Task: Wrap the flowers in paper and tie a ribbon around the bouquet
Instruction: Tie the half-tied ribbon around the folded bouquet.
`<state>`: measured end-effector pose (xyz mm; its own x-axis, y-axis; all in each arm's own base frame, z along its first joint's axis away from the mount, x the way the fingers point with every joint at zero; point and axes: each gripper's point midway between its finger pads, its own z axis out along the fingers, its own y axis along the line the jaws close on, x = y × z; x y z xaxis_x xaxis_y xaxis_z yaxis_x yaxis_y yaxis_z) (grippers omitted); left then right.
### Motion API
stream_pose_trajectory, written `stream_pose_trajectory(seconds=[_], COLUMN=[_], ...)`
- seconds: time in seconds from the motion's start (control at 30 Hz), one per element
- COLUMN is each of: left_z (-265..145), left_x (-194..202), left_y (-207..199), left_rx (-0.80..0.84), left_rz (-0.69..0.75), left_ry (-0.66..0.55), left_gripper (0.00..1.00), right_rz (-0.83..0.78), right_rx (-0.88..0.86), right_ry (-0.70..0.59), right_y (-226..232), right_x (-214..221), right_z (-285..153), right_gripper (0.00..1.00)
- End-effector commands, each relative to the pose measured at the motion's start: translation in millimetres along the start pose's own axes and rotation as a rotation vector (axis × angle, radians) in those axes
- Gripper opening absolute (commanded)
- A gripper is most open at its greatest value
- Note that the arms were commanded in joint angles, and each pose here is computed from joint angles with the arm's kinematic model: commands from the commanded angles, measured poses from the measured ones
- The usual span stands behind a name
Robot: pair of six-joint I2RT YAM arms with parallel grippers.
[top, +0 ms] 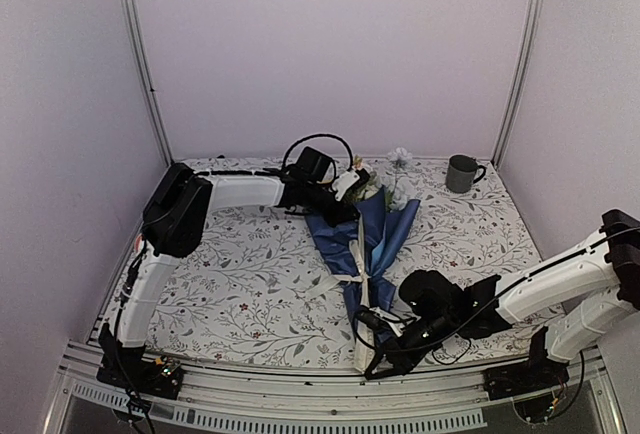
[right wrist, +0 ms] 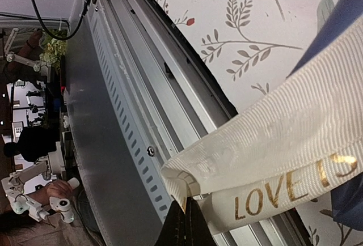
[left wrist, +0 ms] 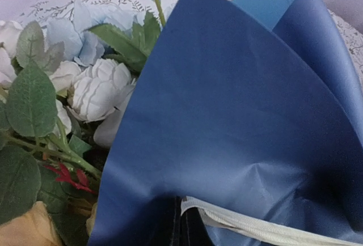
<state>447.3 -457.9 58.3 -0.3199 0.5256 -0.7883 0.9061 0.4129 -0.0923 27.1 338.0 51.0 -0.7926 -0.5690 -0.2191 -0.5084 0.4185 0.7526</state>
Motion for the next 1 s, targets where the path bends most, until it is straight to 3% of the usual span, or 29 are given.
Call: stream_pose_trajectory(seconds=[0.0, 0.43, 0.57, 0.73, 0.97], left_z=[-9.2, -8.7, -31.0, -91.5, -111.7], left_x=[-4.6, 15.1, -8.0, -53.3, -20.0], left_y=[70.4, 83.0, 62.0, -27.1, -69.0], left_rx=[-0.206, -0.217, -0.169, -0.119, -0.012], left_rz=[-0.027, -0.064, -0.04, 0.135, 0.014], left_ry=[-0.03, 0.01, -0.044, -0.269, -0.23], left_gripper=[0.0, 0.0, 0.0, 0.0, 0.0], right_rz=[0.032, 0.025, -0.002, -0.071, -0.023], right_rx=[-0.113, -0.138, -0.091, -0.034, 0.024], right_ry=[0.157, 0.228, 0.217, -0.006, -0.333], right_y=[24.4, 30.9, 34.1, 38.2, 6.8], right_x=[42.7, 57.7, 43.9, -28.8, -101.5], right_z=[6.1, 14.1, 12.5, -35.3, -124.8], right_gripper=[0.0, 0.0, 0.0, 0.0, 0.0])
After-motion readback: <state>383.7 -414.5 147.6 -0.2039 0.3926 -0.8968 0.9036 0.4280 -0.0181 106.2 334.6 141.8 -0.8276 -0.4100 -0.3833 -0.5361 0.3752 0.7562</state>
